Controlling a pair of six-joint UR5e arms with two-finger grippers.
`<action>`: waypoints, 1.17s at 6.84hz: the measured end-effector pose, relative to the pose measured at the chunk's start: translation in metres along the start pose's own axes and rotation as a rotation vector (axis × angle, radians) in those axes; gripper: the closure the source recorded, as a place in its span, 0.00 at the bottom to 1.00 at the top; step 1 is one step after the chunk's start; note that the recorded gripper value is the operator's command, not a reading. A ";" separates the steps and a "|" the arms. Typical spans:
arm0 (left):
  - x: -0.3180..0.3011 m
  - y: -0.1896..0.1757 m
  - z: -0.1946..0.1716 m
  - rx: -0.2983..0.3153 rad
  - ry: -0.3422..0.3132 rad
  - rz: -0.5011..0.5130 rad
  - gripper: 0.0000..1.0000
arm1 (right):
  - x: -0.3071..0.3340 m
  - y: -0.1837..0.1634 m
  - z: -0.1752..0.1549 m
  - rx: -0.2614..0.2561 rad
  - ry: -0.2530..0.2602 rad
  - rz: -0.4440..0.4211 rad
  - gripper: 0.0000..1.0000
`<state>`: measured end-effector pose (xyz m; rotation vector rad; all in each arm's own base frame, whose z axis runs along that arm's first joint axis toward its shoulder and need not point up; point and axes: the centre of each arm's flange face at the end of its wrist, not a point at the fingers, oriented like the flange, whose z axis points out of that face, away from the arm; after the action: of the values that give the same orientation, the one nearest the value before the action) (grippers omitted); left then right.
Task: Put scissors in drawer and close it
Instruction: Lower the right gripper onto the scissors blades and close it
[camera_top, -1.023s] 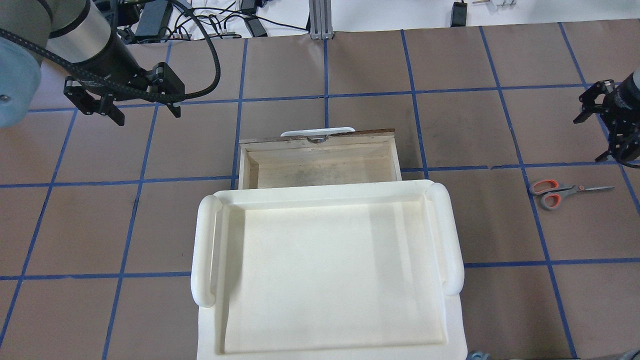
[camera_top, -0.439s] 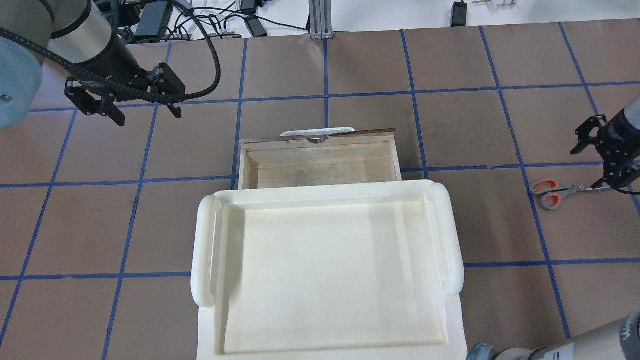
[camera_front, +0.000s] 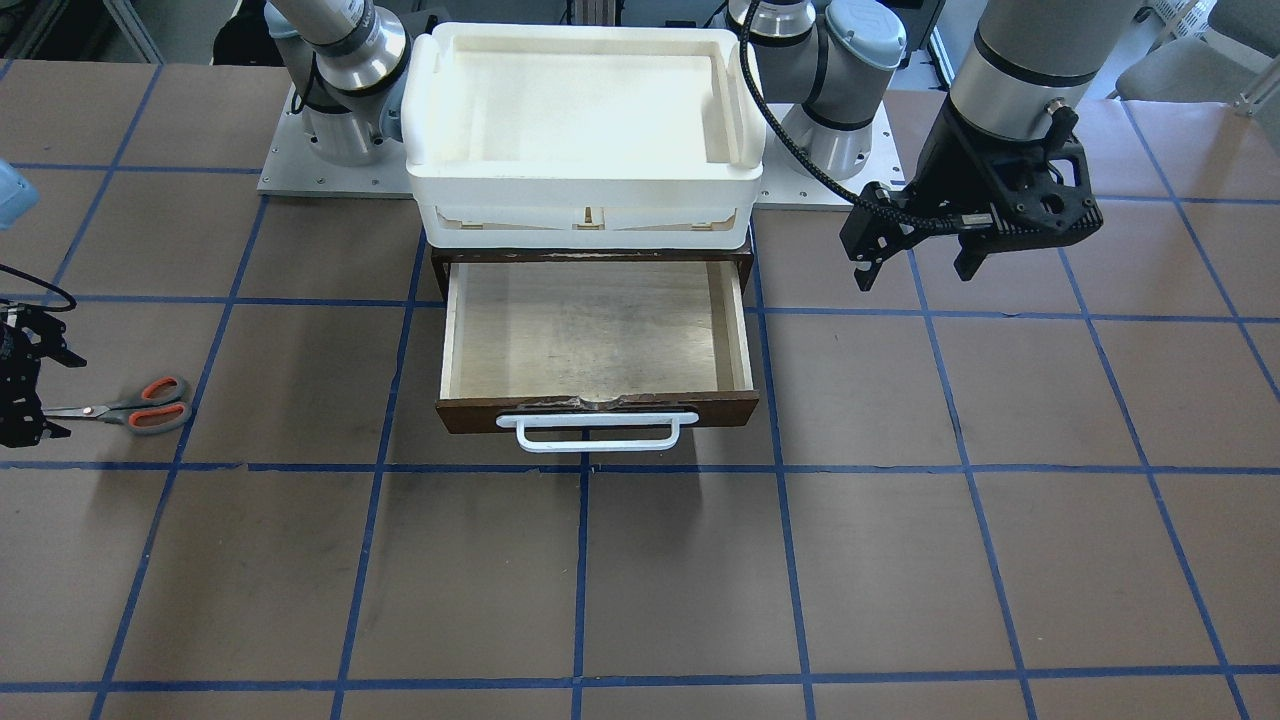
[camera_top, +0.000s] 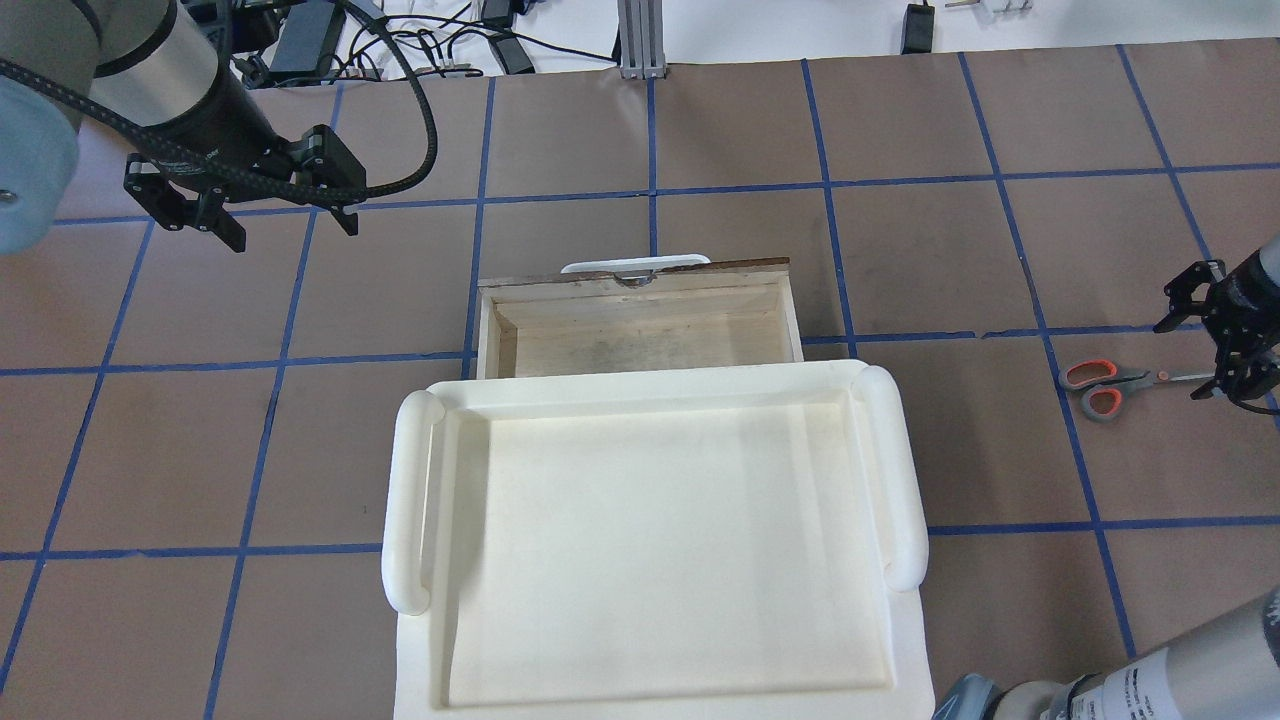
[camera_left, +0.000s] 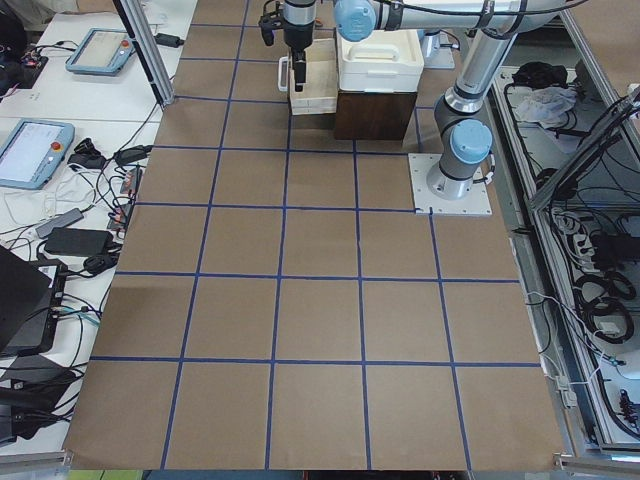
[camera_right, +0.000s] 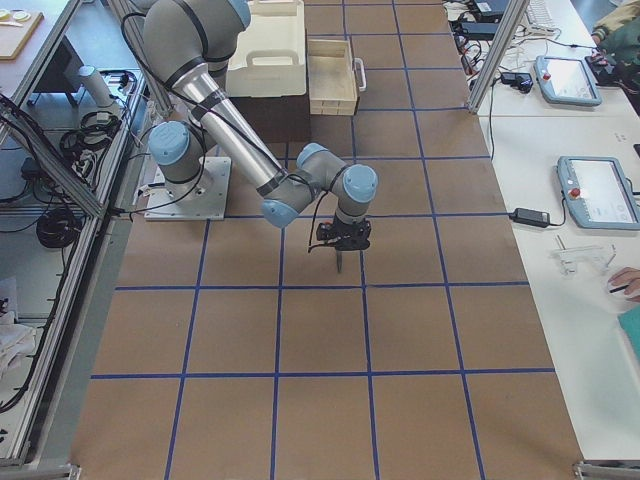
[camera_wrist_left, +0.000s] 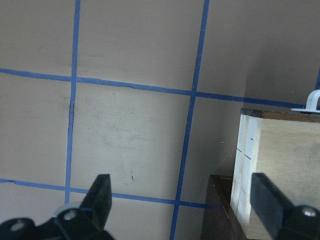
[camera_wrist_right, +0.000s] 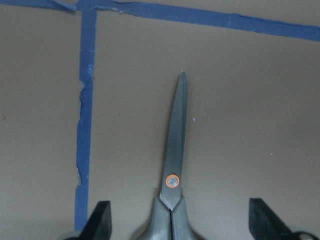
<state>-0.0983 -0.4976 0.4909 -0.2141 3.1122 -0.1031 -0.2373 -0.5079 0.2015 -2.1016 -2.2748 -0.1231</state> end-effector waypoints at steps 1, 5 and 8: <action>0.000 0.000 0.000 0.000 0.000 0.000 0.00 | -0.006 0.008 0.006 0.020 0.016 0.002 0.02; -0.001 0.000 0.000 0.000 0.000 -0.001 0.00 | -0.013 0.024 0.015 0.094 0.068 -0.087 0.05; -0.001 0.000 -0.001 0.002 0.000 -0.001 0.00 | -0.017 0.028 0.014 0.075 0.012 -0.091 0.05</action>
<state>-0.0977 -0.4973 0.4920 -0.2160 3.1119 -0.1058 -0.2081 -0.5218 0.1872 -1.9577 -2.3296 -0.0524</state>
